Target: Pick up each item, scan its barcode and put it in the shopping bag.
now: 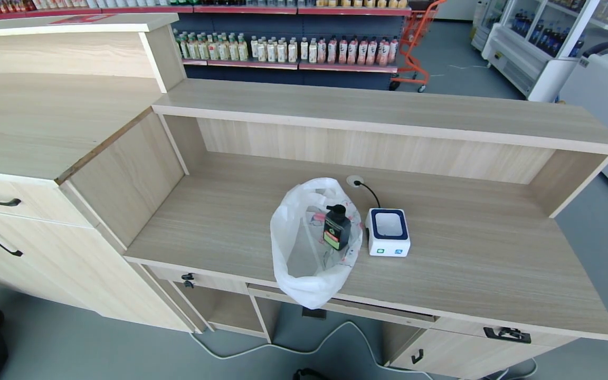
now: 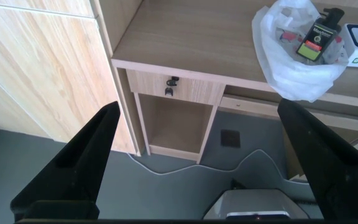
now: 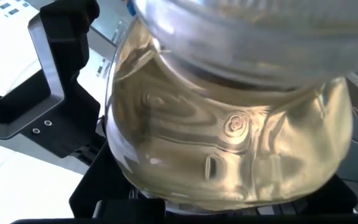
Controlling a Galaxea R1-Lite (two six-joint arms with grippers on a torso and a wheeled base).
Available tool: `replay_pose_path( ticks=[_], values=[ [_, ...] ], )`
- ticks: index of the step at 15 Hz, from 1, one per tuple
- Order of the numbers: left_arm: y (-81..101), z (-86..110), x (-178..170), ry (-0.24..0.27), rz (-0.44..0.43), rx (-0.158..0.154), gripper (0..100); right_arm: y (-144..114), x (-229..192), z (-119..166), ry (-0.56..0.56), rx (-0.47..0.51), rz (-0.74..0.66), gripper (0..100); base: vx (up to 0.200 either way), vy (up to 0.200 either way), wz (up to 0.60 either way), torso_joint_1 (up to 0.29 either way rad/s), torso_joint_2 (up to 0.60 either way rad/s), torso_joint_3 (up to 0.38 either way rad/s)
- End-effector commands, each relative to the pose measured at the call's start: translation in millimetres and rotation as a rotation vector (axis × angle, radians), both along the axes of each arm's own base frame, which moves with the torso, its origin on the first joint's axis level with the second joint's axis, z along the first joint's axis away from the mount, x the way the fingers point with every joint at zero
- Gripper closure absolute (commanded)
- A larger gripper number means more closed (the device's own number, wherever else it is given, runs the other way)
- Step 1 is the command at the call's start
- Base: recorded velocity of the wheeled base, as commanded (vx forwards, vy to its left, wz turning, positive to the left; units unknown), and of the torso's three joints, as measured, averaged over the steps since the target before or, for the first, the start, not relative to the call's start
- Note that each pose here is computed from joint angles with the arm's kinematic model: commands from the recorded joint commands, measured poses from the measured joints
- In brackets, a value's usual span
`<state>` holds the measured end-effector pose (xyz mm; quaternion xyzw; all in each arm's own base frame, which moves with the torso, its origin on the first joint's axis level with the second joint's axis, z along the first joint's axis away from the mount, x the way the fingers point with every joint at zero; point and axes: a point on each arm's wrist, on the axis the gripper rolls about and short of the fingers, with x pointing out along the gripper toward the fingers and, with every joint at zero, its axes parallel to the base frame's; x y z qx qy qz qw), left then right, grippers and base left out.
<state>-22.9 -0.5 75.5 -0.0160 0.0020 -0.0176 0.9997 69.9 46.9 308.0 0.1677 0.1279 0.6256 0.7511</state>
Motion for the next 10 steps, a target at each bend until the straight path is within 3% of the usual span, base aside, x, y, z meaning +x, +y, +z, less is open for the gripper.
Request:
replay_pose_path(
  ticks=[1, 10],
  values=[
    [0.0, 0.0, 0.0, 0.000, 0.000, 0.000, 0, 0.5, 1.3, -0.7, 0.005, -0.002, 0.000, 100, 0.000, 0.000, 0.00, 0.000, 0.00, 0.000],
    [0.0, 0.0, 0.0, 0.000, 0.000, 0.000, 0, 1.1, 2.8, -1.6, 0.012, -0.004, 0.000, 100, 0.000, 0.000, 0.00, 0.000, 0.00, 0.000]
  ],
)
